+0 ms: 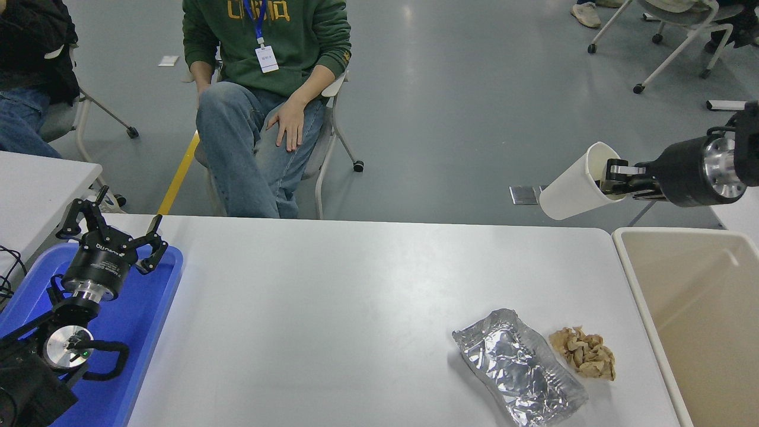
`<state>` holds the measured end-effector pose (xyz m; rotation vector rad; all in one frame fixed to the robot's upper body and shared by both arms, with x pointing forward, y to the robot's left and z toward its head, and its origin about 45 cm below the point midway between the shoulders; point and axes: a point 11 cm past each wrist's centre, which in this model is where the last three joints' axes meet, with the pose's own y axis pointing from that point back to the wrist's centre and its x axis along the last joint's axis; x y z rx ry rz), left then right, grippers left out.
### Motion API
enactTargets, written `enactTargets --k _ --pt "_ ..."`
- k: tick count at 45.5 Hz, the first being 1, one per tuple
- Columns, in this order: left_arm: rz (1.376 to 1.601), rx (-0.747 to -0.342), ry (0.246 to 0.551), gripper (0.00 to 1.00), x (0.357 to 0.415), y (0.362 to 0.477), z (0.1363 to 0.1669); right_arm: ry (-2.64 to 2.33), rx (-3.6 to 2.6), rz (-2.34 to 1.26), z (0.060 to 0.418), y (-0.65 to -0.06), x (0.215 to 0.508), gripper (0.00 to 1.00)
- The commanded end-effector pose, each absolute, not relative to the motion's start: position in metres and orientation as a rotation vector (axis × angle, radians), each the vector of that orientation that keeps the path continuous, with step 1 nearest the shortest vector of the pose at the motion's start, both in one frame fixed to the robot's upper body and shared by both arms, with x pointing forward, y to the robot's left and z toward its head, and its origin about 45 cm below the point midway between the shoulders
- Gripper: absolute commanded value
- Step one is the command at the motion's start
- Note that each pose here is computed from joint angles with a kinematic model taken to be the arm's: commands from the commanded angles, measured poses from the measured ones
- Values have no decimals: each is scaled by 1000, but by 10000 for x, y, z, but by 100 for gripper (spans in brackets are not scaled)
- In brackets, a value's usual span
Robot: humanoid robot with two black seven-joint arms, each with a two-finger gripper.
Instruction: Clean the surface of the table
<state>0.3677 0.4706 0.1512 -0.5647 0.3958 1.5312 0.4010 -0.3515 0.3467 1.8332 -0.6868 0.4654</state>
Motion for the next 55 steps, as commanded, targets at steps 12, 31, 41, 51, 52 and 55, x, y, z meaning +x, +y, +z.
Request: enactTargets --k 12,31,41,51,52,55 --pt "1531 -565 396 100 3676 4706 1512 -977 1555 312 3039 -4747 4065 0" --pt "1531 -565 396 100 3676 4706 1512 -1232 1268 188 2459 -5684 3743 0" --pt "1531 -565 396 100 3676 4706 1512 -1333 1081 129 1940 -6033 3550 0" --pt "1531 -565 396 100 3676 4706 1512 -1411 964 106 1513 -6019 3416 0" --pt "1531 -565 396 100 3676 4706 1512 -1416 963 106 1481 -5985 3422 0" --pt "1531 -565 396 100 3676 4706 1512 -1426 959 95 1374 -5916 3394 0"
